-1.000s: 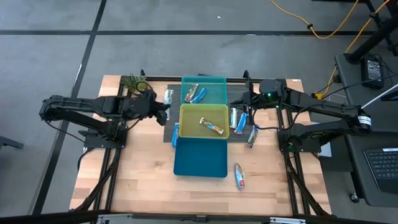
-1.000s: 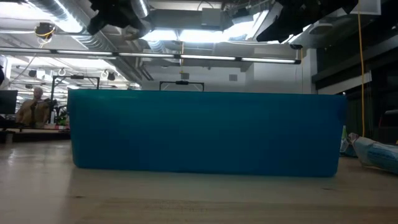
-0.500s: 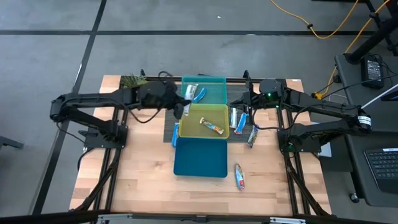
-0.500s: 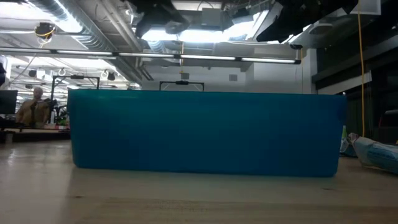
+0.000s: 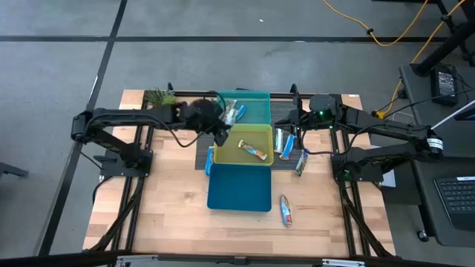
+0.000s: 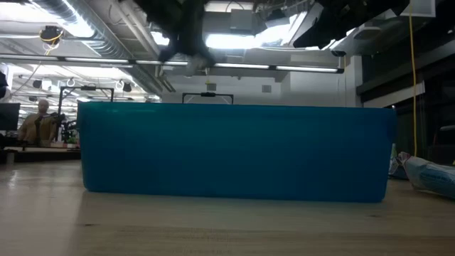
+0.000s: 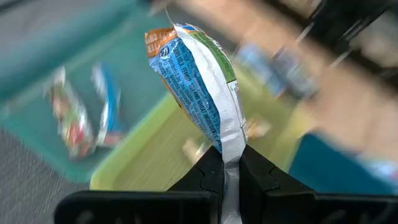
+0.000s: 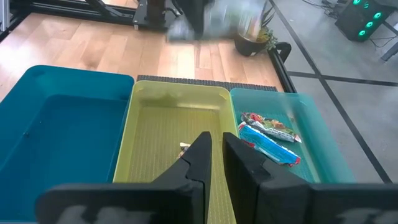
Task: Pick and place Granola Bars by type
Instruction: Put the yellow granola bar into the yellow bin
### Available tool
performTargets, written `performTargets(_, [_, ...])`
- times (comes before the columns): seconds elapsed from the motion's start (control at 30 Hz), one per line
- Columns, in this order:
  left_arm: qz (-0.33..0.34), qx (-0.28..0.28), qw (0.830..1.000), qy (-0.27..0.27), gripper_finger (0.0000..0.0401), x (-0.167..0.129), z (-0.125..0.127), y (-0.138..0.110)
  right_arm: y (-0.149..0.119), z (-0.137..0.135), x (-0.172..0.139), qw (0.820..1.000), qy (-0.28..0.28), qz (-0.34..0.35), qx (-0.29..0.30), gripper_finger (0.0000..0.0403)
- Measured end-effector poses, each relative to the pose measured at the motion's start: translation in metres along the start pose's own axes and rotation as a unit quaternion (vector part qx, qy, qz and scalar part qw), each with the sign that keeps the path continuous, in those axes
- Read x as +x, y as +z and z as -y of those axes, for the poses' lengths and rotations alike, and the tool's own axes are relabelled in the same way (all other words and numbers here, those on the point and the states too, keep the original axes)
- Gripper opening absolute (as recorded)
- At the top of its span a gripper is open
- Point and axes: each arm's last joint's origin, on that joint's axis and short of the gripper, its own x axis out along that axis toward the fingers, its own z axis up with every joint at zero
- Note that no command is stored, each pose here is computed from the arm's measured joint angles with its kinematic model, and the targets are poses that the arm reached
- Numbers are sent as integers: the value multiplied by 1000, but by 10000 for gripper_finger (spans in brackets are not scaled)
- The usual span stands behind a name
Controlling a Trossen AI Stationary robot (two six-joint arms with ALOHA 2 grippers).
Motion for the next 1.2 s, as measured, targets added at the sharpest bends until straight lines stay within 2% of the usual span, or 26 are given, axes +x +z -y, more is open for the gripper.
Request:
performTargets(0.1, [-57,-2,998,15,15,28,-8,-23,0,0,0,1000,0,0,0,44])
performTargets(0.23, [-101,-7,995,27,15,59,-17,-37,0,0,0,1000,0,0,0,44])
performTargets(0.43, [-146,-10,989,-6,15,94,-20,-51,0,0,0,1000,0,0,0,44])
performTargets(0.53, [-165,-11,986,-3,15,107,-22,-59,0,0,0,1000,0,0,1,44])
performTargets(0.7, [-199,-20,980,-15,15,118,-24,-68,0,0,0,1000,0,0,1,44])
performTargets(1.2, [-204,-23,979,-21,53,122,-24,-70,0,0,0,1000,0,0,0,44])
